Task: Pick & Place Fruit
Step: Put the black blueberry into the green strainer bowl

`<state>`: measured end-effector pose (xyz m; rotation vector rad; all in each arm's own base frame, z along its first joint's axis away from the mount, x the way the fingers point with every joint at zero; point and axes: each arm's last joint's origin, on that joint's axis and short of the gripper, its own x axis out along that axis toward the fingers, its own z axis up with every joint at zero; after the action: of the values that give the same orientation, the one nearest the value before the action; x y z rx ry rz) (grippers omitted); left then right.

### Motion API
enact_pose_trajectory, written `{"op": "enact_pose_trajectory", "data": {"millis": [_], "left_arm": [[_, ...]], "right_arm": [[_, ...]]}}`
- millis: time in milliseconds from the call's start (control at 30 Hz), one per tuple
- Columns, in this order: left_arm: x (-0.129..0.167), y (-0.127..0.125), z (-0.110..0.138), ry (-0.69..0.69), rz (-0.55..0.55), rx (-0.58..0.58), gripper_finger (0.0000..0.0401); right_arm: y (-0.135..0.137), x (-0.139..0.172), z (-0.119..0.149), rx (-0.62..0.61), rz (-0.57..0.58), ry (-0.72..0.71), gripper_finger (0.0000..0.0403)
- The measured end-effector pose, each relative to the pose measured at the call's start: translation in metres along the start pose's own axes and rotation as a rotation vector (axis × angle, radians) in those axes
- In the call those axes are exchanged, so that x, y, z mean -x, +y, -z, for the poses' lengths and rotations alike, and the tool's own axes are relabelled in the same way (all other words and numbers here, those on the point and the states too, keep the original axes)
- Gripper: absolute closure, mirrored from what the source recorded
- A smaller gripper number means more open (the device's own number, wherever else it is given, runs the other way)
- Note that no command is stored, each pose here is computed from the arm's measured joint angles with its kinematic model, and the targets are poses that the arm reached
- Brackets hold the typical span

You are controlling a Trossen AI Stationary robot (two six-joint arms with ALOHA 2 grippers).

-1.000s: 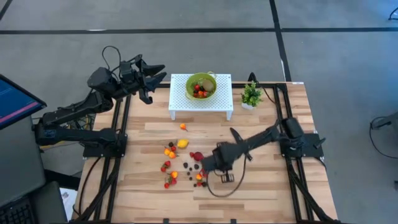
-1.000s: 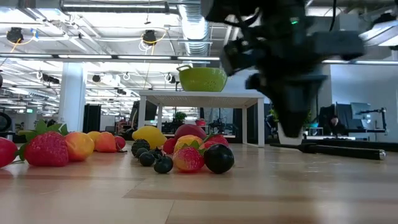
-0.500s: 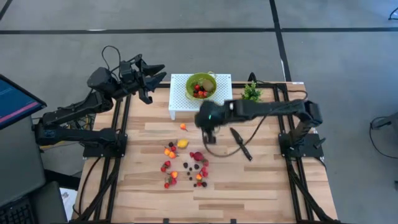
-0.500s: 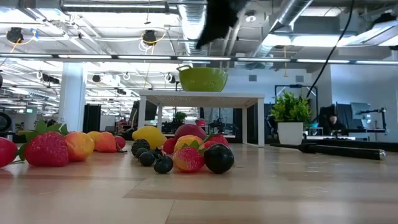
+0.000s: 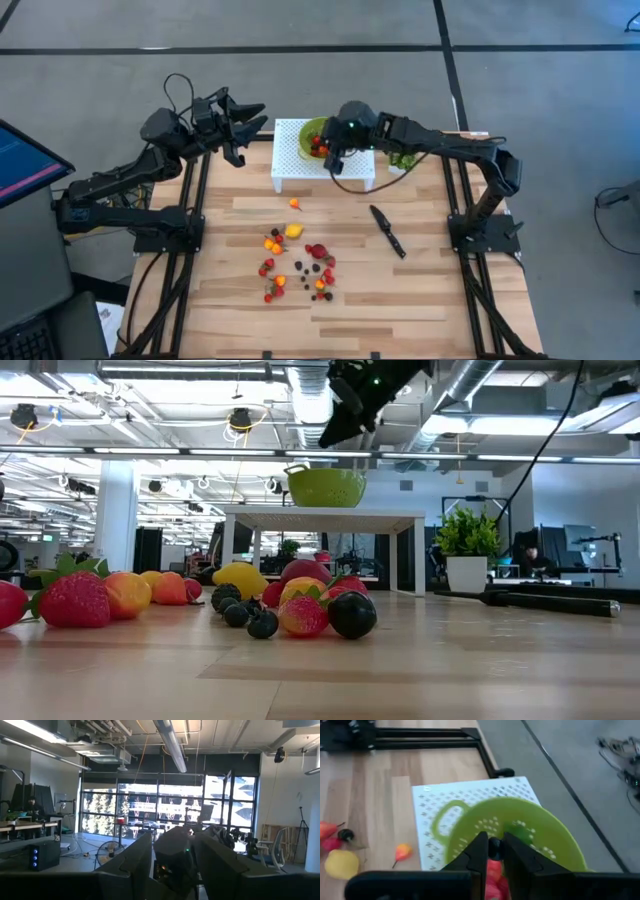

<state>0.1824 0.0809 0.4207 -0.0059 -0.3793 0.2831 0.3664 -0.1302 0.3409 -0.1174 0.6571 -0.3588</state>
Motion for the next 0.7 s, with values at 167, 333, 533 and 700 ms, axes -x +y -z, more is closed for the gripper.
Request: {"op": "enact_pose_trajectory", "data": {"millis": [167, 333, 533, 700], "left_arm": [[0.000, 0.000, 0.000, -0.001, 0.000, 0.000, 0.0259], [0.000, 0.000, 0.000, -0.001, 0.000, 0.000, 0.0259], [0.000, 0.000, 0.000, -0.002, 0.000, 0.000, 0.0259], [0.000, 0.000, 0.000, -0.002, 0.000, 0.000, 0.0259]], "right_arm": [[-0.019, -0.002, 0.007, -0.091, 0.009, 0.031, 0.0360], [-0.025, -0.002, 0.010, -0.137, 0.019, 0.055, 0.0360], [-0.024, -0.002, 0.010, -0.184, 0.017, 0.054, 0.0356], [-0.023, -0.002, 0.010, -0.183, 0.016, 0.054, 0.0342]]}}
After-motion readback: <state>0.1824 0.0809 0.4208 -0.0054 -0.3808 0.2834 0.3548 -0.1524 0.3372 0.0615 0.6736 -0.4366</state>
